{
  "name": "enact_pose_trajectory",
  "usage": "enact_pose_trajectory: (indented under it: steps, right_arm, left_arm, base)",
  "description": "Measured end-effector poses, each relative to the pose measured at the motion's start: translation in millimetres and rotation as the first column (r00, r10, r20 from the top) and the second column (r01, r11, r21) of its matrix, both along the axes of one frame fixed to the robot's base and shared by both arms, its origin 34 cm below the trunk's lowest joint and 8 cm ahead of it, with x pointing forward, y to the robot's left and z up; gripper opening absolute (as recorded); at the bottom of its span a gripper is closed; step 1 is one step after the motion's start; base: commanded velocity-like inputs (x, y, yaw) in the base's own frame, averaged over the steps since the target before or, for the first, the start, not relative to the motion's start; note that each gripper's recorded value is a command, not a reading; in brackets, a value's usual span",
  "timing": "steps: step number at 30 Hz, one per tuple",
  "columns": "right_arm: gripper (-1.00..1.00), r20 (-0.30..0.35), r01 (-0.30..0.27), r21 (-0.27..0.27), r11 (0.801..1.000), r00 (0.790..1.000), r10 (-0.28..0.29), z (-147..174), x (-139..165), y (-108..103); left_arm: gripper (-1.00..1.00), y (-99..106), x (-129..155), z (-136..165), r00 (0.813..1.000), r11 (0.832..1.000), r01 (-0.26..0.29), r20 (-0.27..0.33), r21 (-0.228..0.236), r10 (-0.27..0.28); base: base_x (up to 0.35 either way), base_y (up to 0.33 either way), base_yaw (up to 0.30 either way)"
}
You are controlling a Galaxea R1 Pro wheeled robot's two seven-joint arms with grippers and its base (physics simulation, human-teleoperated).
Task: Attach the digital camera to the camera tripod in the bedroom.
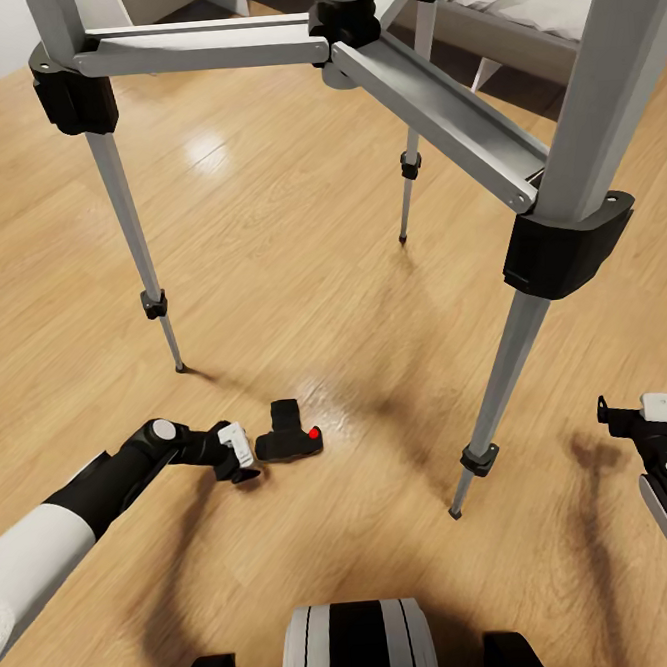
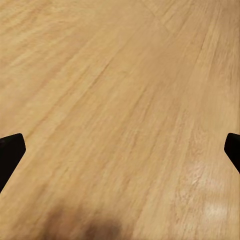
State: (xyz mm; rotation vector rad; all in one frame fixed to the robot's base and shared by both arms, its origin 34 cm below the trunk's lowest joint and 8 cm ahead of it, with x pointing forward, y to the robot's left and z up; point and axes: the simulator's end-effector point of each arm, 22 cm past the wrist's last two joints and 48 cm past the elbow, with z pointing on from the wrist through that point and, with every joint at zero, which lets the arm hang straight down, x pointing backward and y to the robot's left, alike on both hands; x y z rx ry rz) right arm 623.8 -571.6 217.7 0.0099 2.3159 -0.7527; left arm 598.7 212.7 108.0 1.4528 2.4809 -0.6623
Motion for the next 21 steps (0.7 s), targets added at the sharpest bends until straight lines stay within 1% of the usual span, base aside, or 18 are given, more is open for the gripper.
enact_pose_trajectory:
  steps: [4, 6, 8, 17, 21]
  right_arm:
    - [1.00, 0.000, 0.000, 0.000, 1.000, 1.000, 0.000, 0, 0, 0]
    - [1.00, 0.000, 0.000, 0.000, 1.000, 1.000, 0.000, 0, 0, 0]
    - [1.00, 0.000, 0.000, 0.000, 1.000, 1.000, 0.000, 0, 0, 0]
    - [1.00, 0.000, 0.000, 0.000, 1.000, 1.000, 0.000, 0, 0, 0]
    - [1.00, 0.000, 0.000, 0.000, 1.000, 1.000, 0.000, 0, 0, 0]
  left_arm:
    - [1.00, -6, 5, 2, 1.000, 1.000, -0.001, 0.011, -0.007, 0.001]
    - [1.00, -16, 11, 4, 1.000, 1.000, -0.001, 0.021, -0.019, 0.001]
    - [1.00, -19, 12, 4, 1.000, 1.000, 0.000, 0.022, -0.024, 0.001]
    - [1.00, -40, 11, 1, 1.000, 0.999, -0.009, 0.009, -0.043, 0.009]
    - [1.00, -44, 11, -3, 1.000, 0.999, -0.017, 0.008, -0.040, 0.017]
  base:
    - [0.000, 0.000, 0.000]
    - [0.000, 0.000, 0.000]
    - [0.000, 0.000, 0.000]
    - [0.000, 0.000, 0.000]
    - [0.000, 0.000, 0.000]
